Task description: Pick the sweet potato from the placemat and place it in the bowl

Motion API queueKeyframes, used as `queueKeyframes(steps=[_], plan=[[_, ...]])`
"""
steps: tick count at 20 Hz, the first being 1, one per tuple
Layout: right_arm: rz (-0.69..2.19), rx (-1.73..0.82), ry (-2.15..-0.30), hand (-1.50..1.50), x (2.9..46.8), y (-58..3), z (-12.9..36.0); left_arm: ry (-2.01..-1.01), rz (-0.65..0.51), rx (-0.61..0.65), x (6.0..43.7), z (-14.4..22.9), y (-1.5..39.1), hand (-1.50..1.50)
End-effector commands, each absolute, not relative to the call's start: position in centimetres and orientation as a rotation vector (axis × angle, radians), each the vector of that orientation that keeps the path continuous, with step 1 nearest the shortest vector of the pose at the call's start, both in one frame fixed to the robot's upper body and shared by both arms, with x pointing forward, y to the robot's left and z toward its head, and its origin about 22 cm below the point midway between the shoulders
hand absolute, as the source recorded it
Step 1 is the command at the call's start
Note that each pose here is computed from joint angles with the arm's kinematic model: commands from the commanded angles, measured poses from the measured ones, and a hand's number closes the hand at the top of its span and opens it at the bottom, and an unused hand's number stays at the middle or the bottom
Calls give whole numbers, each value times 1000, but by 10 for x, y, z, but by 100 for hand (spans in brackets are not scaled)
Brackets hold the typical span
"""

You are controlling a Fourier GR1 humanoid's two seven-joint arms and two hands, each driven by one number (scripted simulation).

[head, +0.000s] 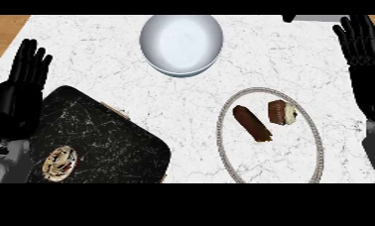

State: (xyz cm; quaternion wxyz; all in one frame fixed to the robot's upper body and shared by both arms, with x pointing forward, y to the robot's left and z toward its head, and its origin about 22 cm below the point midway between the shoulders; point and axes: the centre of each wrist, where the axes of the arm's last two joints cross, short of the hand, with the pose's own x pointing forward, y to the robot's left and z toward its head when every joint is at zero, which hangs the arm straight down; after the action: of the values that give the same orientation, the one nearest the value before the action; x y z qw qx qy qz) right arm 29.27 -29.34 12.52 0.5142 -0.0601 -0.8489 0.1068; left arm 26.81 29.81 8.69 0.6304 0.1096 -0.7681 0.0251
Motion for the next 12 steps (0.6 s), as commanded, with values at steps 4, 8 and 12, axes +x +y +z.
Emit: queueKeyframes(steps=[4, 8, 12], plan=[[639, -68, -1797, -150, 295, -224, 93, -1761, 58, 71, 268, 88, 289, 0], [923, -751, -1722, -150, 308, -289, 115, -1708, 41, -11, 269, 77, 280, 0], [845, -668, -1752, -150, 312, -210, 48, -1704, 57, -84, 278, 72, 280, 0]])
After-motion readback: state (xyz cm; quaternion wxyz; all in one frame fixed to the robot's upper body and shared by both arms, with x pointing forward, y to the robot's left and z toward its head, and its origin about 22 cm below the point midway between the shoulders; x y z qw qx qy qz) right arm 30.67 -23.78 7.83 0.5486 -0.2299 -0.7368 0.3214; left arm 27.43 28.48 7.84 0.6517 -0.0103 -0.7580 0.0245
